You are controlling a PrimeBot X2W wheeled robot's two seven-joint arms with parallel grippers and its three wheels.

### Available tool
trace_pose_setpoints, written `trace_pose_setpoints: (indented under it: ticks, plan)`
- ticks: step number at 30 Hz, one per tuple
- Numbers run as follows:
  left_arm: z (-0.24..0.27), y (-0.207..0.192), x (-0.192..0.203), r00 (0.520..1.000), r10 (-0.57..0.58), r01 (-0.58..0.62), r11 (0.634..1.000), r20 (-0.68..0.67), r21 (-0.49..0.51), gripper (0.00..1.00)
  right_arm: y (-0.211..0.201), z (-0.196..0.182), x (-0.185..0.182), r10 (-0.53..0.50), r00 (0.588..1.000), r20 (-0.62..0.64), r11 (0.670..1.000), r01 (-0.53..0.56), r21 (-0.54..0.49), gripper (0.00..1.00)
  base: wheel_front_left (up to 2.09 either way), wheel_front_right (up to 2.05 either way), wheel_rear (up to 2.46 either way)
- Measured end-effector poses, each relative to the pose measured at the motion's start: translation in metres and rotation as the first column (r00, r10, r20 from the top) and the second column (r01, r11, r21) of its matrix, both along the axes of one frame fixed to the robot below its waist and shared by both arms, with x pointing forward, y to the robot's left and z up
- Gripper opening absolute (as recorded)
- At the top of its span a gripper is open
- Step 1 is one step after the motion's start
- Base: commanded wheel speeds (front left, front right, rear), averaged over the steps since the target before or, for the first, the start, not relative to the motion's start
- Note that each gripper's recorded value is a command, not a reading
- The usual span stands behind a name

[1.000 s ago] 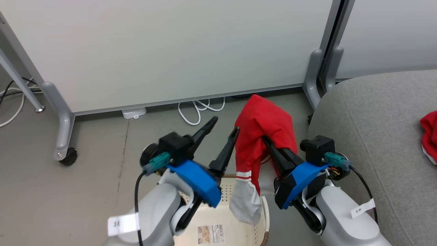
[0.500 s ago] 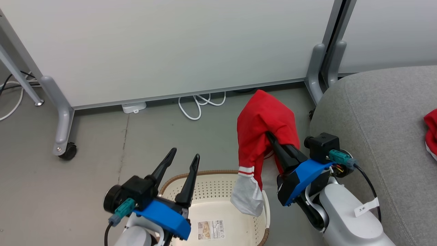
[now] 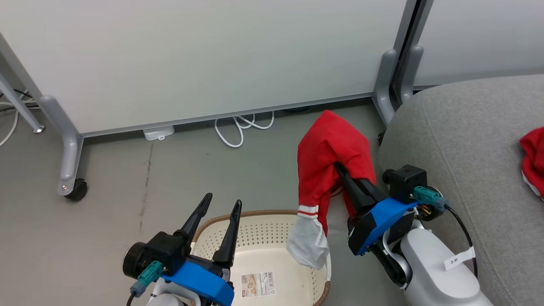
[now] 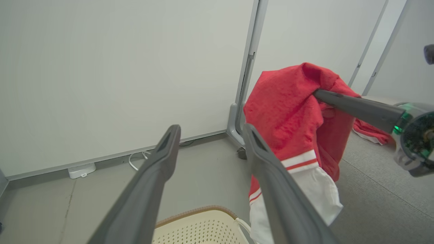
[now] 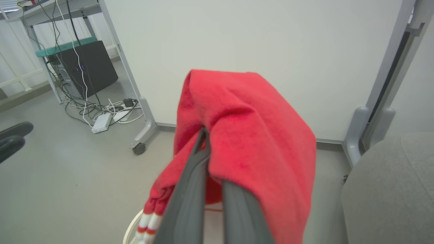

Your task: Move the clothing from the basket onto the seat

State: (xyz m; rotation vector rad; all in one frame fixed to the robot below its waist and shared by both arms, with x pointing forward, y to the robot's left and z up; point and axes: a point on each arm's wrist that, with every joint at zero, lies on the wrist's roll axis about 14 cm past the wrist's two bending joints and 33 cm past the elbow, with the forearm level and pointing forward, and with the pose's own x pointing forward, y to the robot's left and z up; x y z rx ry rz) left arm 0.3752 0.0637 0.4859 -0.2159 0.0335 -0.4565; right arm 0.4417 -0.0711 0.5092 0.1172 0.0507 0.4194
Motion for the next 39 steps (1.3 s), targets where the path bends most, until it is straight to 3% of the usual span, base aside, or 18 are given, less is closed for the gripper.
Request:
trace_pose_setpoints:
  ticks: [16,28,39]
  plan:
    - [0.001,-0.066,0.008,0.98,-0.199,0.199,0.98,0.01,-0.008,1.0,-0.07,-0.004,-0.019,-0.185,0.983,-0.013,0.983,0.185,-0.01,0.0,0.0,0.0,0.0]
    - [-0.004,-0.139,0.0,0.912,-0.409,0.409,0.912,0.004,-0.016,1.0,-0.149,-0.012,-0.061,-0.401,0.915,-0.035,0.916,0.401,-0.021,0.0,0.0,0.0,0.0]
    - [-0.007,-0.172,-0.01,0.864,-0.504,0.504,0.864,-0.002,-0.021,1.0,-0.181,-0.016,-0.087,-0.495,0.868,-0.045,0.869,0.494,-0.022,0.0,0.0,0.0,0.0]
